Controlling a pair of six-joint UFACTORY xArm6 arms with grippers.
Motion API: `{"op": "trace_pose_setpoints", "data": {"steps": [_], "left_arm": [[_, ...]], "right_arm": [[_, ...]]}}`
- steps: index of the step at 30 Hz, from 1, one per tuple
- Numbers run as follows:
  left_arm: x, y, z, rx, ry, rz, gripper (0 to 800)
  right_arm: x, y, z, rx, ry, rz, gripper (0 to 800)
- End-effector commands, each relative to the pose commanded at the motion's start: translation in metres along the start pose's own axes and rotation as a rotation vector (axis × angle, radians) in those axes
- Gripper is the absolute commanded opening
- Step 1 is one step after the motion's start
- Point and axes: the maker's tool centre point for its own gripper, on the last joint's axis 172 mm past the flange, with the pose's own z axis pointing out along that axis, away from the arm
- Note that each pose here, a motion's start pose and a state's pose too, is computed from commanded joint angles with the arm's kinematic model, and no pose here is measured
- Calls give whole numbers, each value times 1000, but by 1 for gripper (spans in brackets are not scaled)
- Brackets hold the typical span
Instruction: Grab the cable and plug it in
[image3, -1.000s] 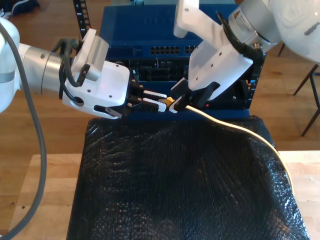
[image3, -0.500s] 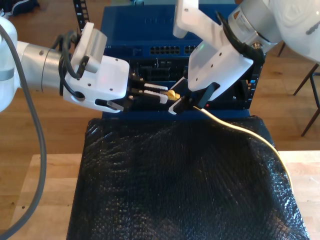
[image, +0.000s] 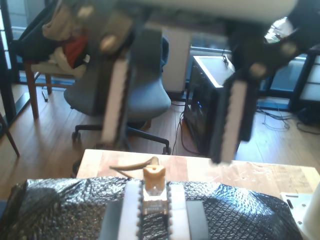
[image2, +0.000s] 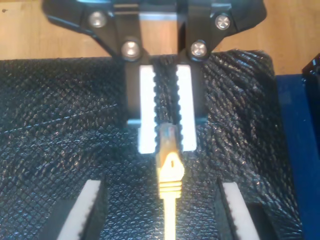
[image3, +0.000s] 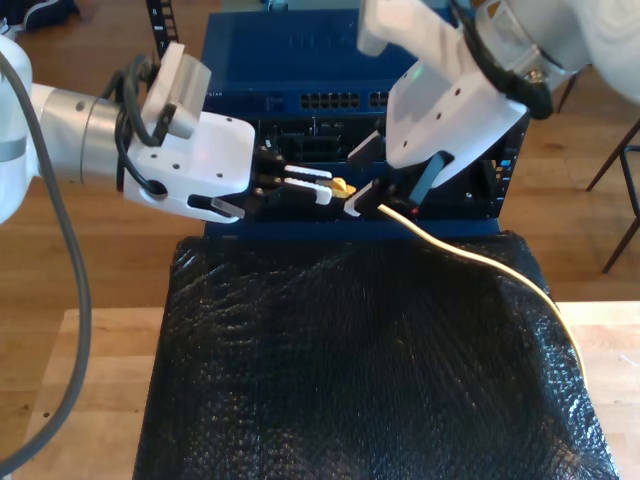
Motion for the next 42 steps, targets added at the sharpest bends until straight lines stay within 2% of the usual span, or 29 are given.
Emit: {"op": "trace_pose_setpoints", "data": {"steps": [5,11,16,22,24,28,34,42], "left_arm": [[-6,-8,-10,19,12,-62,2],[-6,-9,-13,7,21,-146,2],[-2,-3,-12,-18,28,-157,2],[8,-4,-17,-25,90,-170,2],[10,-4,-21,-29,109,-174,2],[12,-1,-21,-41,115,-178,2],[14,4,-20,-61,122,-180,2],[16,11,-22,-84,130,-216,2]], "right_arm": [[3,-11,-8,11,1,-42,631],[5,-17,-11,15,3,-162,716],[7,-25,-18,5,13,-212,789],[9,-25,-19,4,16,-228,793],[9,-26,-18,6,16,-260,794],[9,-27,-19,6,16,-306,796],[11,-25,-22,-6,25,-300,796],[13,-31,-33,-34,31,-350,777]]}}
